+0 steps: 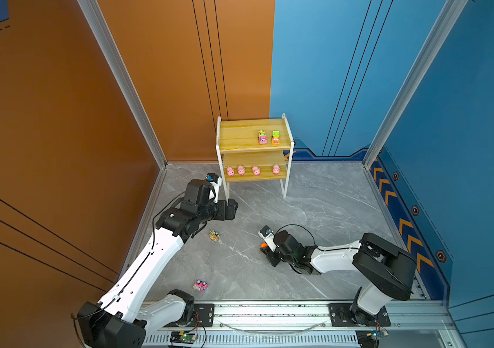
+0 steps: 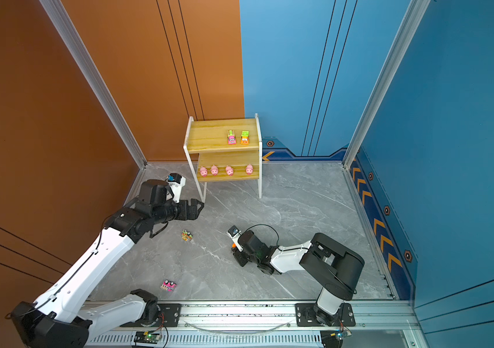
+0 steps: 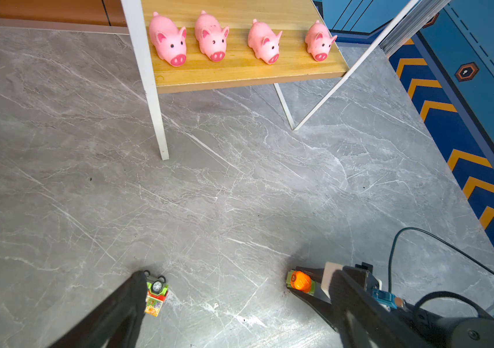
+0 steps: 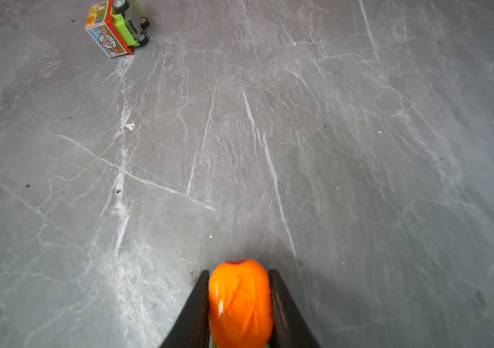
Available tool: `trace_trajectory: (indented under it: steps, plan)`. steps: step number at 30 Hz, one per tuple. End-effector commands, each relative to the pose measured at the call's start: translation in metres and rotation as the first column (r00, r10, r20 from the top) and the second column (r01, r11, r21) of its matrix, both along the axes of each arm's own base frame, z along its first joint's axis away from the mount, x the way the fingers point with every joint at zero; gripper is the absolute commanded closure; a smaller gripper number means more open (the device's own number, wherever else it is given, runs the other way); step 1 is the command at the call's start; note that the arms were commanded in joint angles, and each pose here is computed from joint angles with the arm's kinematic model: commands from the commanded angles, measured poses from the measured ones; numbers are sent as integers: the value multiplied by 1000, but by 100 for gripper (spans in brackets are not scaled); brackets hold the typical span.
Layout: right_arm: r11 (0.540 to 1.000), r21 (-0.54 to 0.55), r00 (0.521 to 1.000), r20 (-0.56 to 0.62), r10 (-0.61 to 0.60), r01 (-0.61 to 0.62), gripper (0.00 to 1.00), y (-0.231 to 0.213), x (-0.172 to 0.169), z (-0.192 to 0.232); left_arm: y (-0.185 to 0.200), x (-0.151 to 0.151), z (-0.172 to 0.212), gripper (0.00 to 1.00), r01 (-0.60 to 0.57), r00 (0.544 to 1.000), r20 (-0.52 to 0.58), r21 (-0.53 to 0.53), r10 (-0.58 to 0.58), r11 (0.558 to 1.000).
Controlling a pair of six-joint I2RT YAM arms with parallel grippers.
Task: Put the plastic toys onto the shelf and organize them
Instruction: 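Carry the cement truck toward the shelf with right gripper while left gripper follows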
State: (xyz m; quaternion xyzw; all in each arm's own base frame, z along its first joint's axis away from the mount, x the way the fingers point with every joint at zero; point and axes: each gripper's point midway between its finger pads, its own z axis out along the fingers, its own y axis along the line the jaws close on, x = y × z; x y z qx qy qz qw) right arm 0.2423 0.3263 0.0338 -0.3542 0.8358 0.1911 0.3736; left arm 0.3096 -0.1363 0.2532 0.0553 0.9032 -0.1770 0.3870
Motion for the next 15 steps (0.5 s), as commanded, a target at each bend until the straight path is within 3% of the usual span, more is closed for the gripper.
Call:
trace_trajectory:
  steps: [1, 3, 9, 15]
  plan:
    - [1000, 18, 1000, 10, -2, 2, 76, 6, 4, 11, -1, 6, 15, 4, -9, 1000, 27, -28, 10, 1000]
    - [1000, 20, 1000, 8, -11, 11, 82, 6, 5, 18, 1, 9, 18, 4, -18, 999, 34, -23, 19, 1000]
    - [996, 26, 996, 42, -82, 81, 86, 2, 11, 58, 8, 20, 22, 4, -54, 998, 39, -19, 55, 998]
    - [981, 37, 975, 115, -192, 189, 85, -5, 30, 153, 13, 27, 38, 4, -79, 994, 72, -27, 81, 997]
